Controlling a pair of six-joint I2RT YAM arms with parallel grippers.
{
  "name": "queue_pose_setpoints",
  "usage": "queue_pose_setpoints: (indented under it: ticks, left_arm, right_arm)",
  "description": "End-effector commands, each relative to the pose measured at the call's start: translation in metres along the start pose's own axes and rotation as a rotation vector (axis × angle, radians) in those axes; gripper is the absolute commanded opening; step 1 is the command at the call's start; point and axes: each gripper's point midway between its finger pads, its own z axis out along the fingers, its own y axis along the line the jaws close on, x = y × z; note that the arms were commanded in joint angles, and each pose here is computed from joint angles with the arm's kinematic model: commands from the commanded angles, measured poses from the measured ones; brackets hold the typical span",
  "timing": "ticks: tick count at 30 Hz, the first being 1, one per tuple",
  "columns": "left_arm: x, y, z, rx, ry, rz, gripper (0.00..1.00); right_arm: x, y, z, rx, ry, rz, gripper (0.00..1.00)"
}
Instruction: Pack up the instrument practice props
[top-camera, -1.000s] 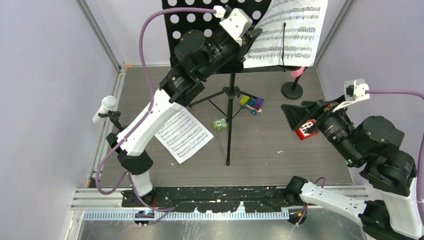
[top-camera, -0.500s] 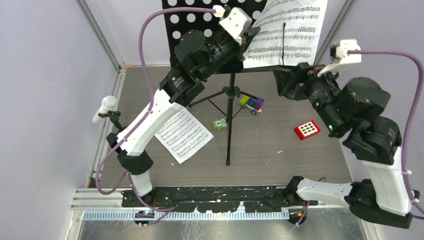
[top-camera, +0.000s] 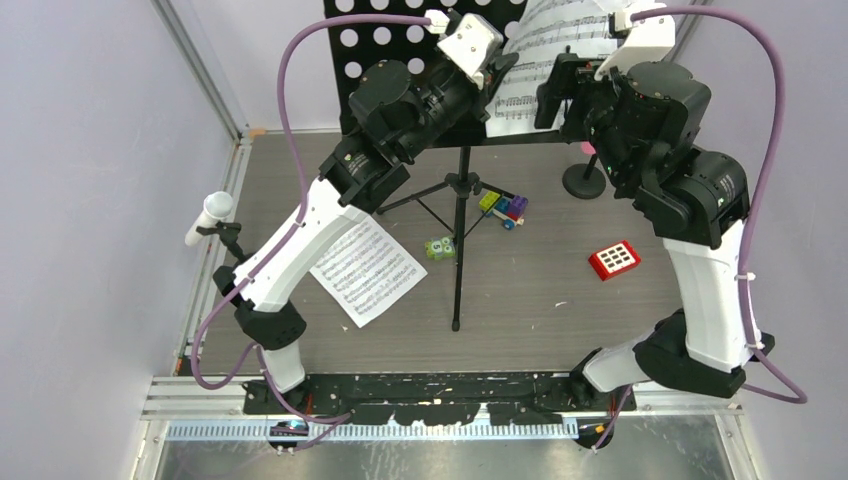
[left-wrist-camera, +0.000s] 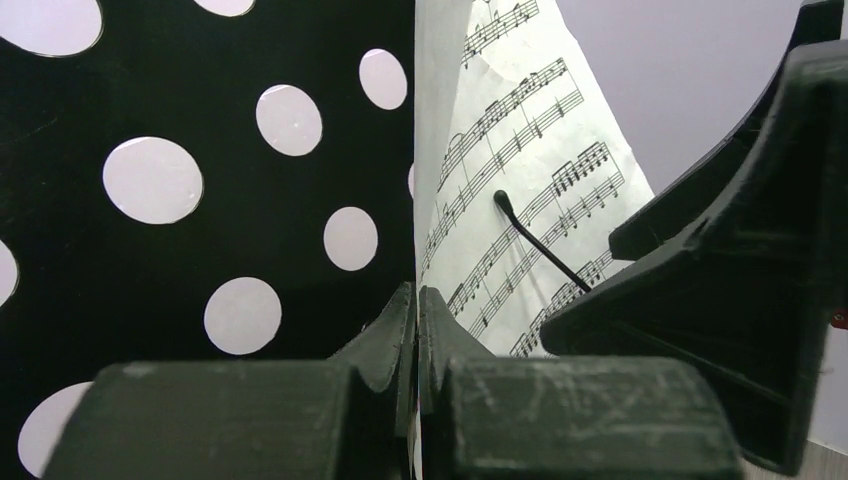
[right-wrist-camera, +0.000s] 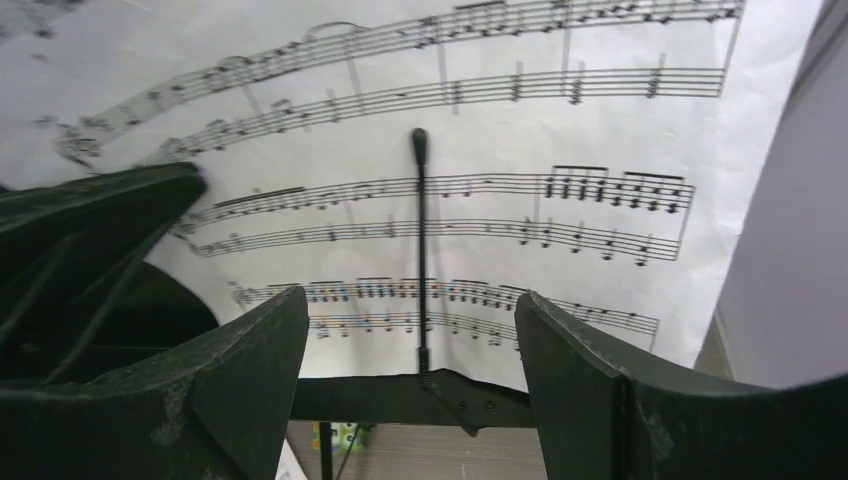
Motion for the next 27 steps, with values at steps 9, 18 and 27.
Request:
queue_pose_setpoints:
  ticks: [9,18,27]
  left_arm:
    - [-0.037,0.016,-0.016,-0.048,-0.073,0.001,0.0]
    - [-0.036,0.016,-0.017,-0.047,-0.072,0.001,0.0]
    - [-0.035,0.014,-0.015,-0.036,-0.07,0.005,0.0]
  right_arm:
    - [0.001,-0.003,-0.003,-0.142,0.035,0.067,0.68]
    - [0.002,-0.006,0.01,-0.179,0.052,0.152,0.56]
    - [0.002,0.003,0.019,-0.271,0.077,0.211,0.41]
